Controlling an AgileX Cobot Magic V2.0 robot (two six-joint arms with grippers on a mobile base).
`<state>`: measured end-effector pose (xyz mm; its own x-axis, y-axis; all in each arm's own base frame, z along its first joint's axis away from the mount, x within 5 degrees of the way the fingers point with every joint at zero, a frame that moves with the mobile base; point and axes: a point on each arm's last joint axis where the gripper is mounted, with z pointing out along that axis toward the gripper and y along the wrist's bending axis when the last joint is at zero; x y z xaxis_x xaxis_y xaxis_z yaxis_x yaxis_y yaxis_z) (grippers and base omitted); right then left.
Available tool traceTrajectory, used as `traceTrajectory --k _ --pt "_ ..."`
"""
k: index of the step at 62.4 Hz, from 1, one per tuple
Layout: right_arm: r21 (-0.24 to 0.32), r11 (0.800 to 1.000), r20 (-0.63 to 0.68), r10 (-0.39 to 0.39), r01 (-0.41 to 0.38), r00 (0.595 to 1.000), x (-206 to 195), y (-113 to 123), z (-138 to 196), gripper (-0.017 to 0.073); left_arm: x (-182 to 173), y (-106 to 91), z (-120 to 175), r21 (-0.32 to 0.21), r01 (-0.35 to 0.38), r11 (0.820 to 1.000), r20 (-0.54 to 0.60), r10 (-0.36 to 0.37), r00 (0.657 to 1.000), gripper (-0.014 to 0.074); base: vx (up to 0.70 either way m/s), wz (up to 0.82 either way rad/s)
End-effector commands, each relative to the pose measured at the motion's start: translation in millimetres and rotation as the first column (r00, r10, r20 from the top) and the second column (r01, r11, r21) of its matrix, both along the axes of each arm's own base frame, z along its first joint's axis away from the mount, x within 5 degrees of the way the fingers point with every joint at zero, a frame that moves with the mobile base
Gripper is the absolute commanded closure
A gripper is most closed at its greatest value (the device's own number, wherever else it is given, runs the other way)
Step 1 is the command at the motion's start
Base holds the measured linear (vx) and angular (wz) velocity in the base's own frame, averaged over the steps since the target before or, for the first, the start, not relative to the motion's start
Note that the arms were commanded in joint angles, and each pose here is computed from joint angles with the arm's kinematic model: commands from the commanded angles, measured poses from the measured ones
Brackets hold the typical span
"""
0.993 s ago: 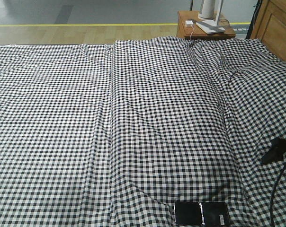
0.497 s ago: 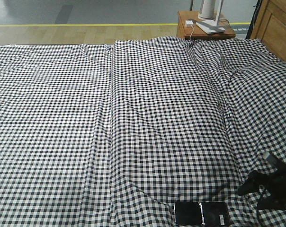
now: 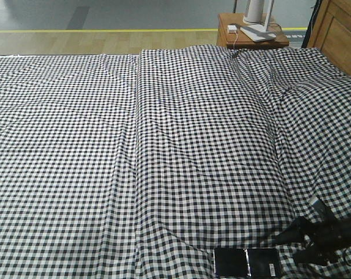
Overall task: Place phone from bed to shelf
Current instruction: 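Close the right gripper on the black phone's edge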
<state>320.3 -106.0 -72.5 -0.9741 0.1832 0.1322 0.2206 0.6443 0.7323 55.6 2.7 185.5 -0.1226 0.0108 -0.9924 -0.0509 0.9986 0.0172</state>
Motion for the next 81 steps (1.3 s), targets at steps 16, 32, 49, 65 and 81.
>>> traceTrajectory --k 16,32,49,65,81 --pt "0.080 0.997 0.067 0.016 -0.022 0.998 11.5 -3.3 9.6 -0.0035 0.2 0.2 4.4 -0.005 -0.004 1.000 0.071 0.004 0.997 0.0592 0.00 0.00" --pt "0.129 0.992 0.074 -0.009 0.000 0.997 6.8 2.9 -6.7 -0.0035 0.2 0.2 4.4 -0.005 -0.004 1.000 0.071 0.004 0.997 0.0592 0.00 0.00" --pt "0.234 0.972 0.070 -0.053 0.035 0.996 0.9 13.7 -21.8 -0.0035 0.2 0.2 4.4 -0.005 -0.004 1.000 0.071 0.004 0.997 0.0592 0.00 0.00" --pt "0.271 0.961 0.037 -0.061 0.049 0.997 -8.4 19.9 -37.3 -0.0035 0.2 0.2 4.4 -0.005 -0.004 1.000 0.071 0.004 0.997 0.0592 0.00 0.00" --pt "0.345 0.937 0.068 -0.078 0.050 0.995 -8.4 26.0 -37.2 -0.0035 0.2 0.2 4.4 -0.005 -0.004 1.000 0.071 0.004 0.997 0.0592 0.00 0.00"
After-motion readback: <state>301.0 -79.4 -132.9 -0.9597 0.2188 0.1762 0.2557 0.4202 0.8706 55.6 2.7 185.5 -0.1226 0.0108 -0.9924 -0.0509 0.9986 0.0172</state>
